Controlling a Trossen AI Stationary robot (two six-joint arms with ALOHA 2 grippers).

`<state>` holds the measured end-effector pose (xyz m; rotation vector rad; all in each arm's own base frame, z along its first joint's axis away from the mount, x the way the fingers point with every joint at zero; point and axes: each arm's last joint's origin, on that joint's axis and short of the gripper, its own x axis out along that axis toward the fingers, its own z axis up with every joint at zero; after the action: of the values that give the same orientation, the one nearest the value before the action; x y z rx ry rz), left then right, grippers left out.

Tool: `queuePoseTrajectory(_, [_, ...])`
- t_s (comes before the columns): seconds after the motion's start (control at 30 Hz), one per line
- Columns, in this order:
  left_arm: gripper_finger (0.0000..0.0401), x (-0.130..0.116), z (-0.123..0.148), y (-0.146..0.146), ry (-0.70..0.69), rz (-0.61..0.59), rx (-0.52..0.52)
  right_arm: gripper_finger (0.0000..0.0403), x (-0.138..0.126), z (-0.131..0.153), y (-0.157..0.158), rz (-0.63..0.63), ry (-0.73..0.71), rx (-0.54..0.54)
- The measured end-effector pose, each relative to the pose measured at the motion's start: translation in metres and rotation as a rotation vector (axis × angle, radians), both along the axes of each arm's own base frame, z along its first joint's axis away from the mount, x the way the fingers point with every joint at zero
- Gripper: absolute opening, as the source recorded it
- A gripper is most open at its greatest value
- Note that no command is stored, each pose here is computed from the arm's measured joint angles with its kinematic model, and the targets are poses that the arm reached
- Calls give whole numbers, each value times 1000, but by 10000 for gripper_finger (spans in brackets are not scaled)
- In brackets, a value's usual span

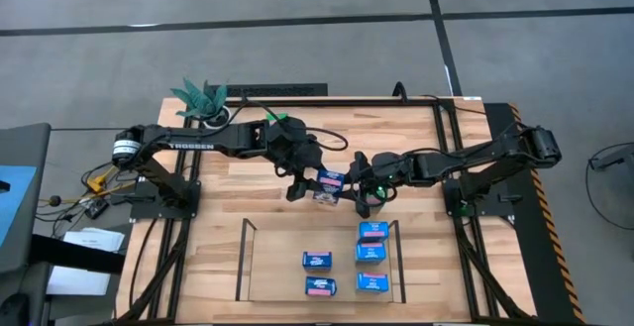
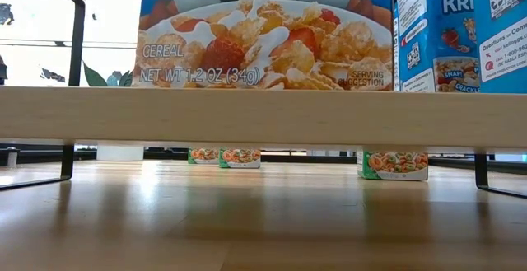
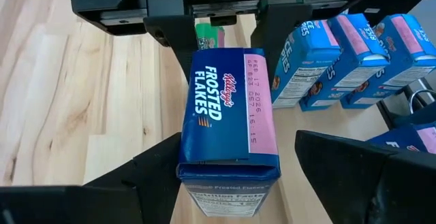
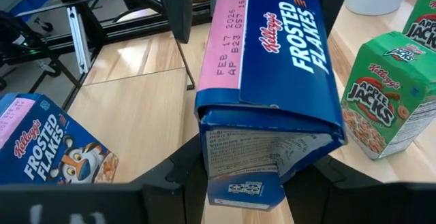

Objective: Stack cereal on shelf
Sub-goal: Put the blue cereal box on the shelf aligned with the other blue cereal box

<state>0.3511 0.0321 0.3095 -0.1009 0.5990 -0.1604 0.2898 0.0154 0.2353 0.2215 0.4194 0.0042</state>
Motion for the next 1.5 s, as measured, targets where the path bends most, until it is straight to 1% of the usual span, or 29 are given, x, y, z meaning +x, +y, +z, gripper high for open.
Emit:
queuePoseTrajectory(0.13, [255, 0, 0, 0, 5, 1, 0, 176, 0, 0, 0, 1, 0, 0])
queuePoseTrajectory(0.37, [192, 0, 0, 1, 2, 17, 8, 176, 0, 0, 0, 2, -2, 1])
queuePoseTrajectory(0.53, [170, 0, 0, 1, 2, 19, 14, 177, 0, 0, 0, 2, -1, 1])
queuePoseTrajectory(0.7, [163, 0, 0, 1, 3, 19, 14, 179, 0, 0, 0, 1, -1, 2])
queuePoseTrajectory(1.33, [162, 0, 0, 1, 1, 13, 28, 181, 0, 0, -1, 0, -1, -4])
queuePoseTrajectory(1.43, [162, 0, 0, 1, 1, 20, 33, 194, 0, 0, -3, -5, 0, -5])
queuePoseTrajectory(1.5, [162, 0, 0, 1, 3, 29, 30, 213, 0, 0, -4, -12, 1, -4])
